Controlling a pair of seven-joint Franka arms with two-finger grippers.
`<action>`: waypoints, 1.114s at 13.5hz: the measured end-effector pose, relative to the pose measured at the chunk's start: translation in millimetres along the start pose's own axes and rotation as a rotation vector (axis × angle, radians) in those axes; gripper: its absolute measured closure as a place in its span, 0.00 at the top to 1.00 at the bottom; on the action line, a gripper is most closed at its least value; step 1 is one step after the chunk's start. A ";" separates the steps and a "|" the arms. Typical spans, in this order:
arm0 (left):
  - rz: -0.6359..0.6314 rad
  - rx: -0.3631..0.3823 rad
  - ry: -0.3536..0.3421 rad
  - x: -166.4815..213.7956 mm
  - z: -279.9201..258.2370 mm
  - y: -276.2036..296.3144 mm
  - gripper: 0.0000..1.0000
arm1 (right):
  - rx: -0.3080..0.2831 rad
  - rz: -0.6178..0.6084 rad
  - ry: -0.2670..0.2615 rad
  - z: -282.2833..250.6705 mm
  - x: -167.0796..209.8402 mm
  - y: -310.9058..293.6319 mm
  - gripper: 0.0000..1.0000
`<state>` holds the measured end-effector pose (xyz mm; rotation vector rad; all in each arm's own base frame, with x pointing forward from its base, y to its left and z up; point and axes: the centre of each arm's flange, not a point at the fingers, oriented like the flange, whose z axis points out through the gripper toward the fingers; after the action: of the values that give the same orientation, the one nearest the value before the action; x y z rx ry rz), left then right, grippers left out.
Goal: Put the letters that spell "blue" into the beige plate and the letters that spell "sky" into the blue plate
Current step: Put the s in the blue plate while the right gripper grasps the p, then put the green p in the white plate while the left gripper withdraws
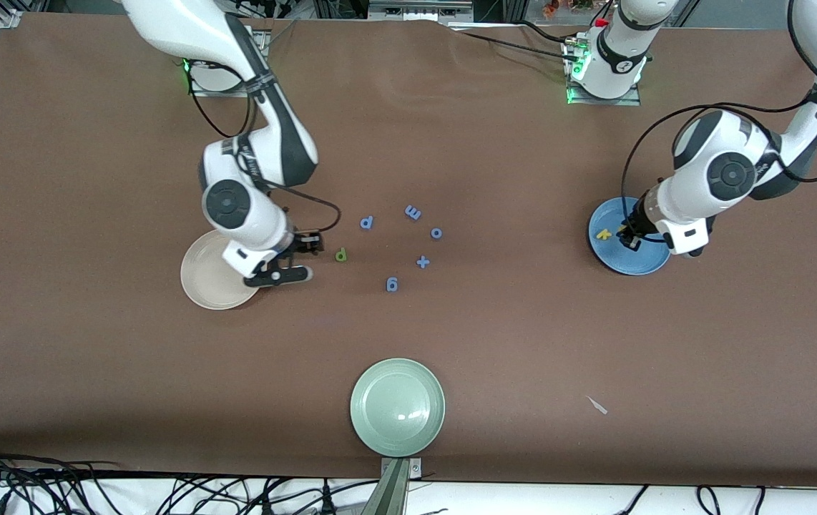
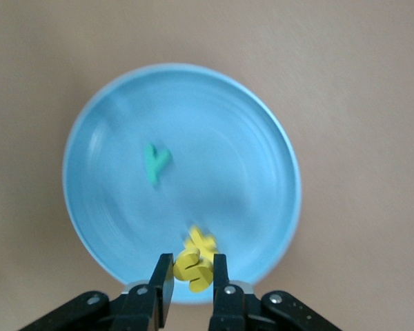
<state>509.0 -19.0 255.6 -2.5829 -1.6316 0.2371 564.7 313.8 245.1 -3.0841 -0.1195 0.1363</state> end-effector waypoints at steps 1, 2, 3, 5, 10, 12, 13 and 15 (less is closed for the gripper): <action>0.001 0.004 -0.006 10.1 2.6 -7.0 0.27 | 0.000 0.021 0.015 9.8 -4.3 -19.0 0.77; 0.000 0.007 -0.011 15.7 4.6 -11.3 0.27 | -0.005 0.033 0.026 22.3 -9.8 -35.3 0.78; -0.002 0.008 -0.012 17.6 5.4 -13.1 0.31 | -0.012 0.041 0.030 35.0 -15.4 -46.9 0.78; -0.010 0.007 -0.013 20.4 5.1 -14.6 0.38 | -0.025 0.051 0.028 53.4 -21.9 -56.7 0.78; -0.036 -0.009 -0.012 33.3 -0.6 -17.3 0.87 | -0.032 0.069 0.057 70.5 -21.7 -44.5 0.77; -0.046 -0.046 0.000 41.3 -18.0 -11.3 1.00 | -0.030 0.069 0.061 70.2 -21.3 -44.4 0.73; -0.049 -0.063 0.011 44.8 -30.5 -6.2 1.00 | -0.030 0.069 0.062 70.1 -21.2 -44.5 0.71; -0.058 -0.069 0.034 54.3 -60.7 3.4 1.00 | -0.030 0.069 0.062 70.1 -21.2 -44.5 0.65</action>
<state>545.3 29.6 310.1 -2.5687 -1.7302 0.1347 534.0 359.8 179.6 -3.1194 -0.0130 0.0414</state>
